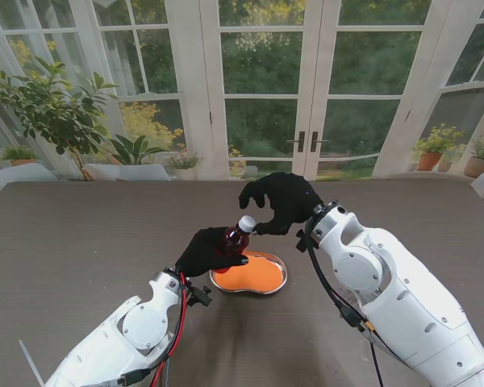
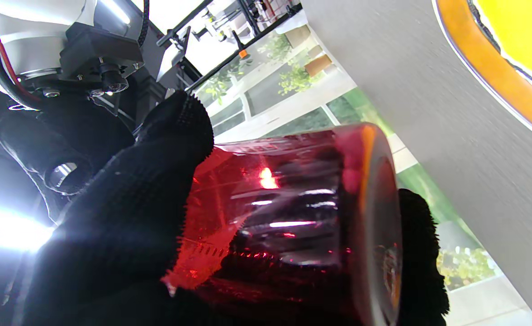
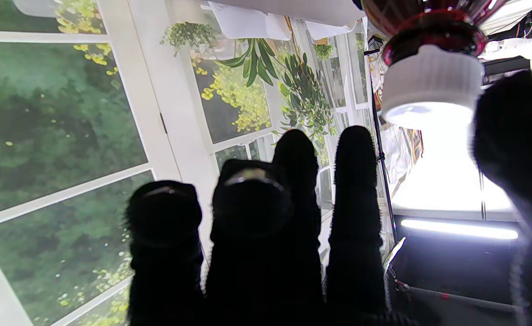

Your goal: Collect the cotton balls from the tray into a sample bottle

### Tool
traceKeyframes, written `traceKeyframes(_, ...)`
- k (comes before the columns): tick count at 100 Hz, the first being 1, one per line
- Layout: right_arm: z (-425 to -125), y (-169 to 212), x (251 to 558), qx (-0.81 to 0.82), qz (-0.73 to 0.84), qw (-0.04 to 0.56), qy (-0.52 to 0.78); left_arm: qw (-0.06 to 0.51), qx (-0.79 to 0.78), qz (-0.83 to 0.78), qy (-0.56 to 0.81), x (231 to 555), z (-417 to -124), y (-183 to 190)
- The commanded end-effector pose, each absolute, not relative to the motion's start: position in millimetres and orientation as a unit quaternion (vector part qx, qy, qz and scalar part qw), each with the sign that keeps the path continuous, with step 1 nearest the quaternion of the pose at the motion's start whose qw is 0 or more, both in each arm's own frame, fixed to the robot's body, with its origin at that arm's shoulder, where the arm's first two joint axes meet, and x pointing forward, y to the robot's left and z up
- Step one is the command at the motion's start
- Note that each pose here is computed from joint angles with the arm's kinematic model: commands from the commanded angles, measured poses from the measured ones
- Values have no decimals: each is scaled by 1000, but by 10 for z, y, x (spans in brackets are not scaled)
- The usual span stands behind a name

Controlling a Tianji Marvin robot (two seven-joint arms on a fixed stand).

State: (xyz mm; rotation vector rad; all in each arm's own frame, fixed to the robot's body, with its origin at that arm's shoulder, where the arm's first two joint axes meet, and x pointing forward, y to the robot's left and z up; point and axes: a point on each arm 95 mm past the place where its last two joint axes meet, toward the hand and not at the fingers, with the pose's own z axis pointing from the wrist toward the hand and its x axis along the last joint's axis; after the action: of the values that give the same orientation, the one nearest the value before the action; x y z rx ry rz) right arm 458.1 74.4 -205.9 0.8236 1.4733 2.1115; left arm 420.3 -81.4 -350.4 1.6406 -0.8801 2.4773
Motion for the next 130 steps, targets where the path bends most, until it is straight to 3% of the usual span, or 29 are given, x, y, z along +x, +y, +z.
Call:
traceKeyframes(1, -2075, 788, 4569, 296, 761, 211, 537, 28, 528, 798, -288, 4195, -3489, -845)
traceKeyframes(130, -2083, 844, 4560, 298, 759, 192, 546, 32, 526, 799, -291, 4197, -3496, -872)
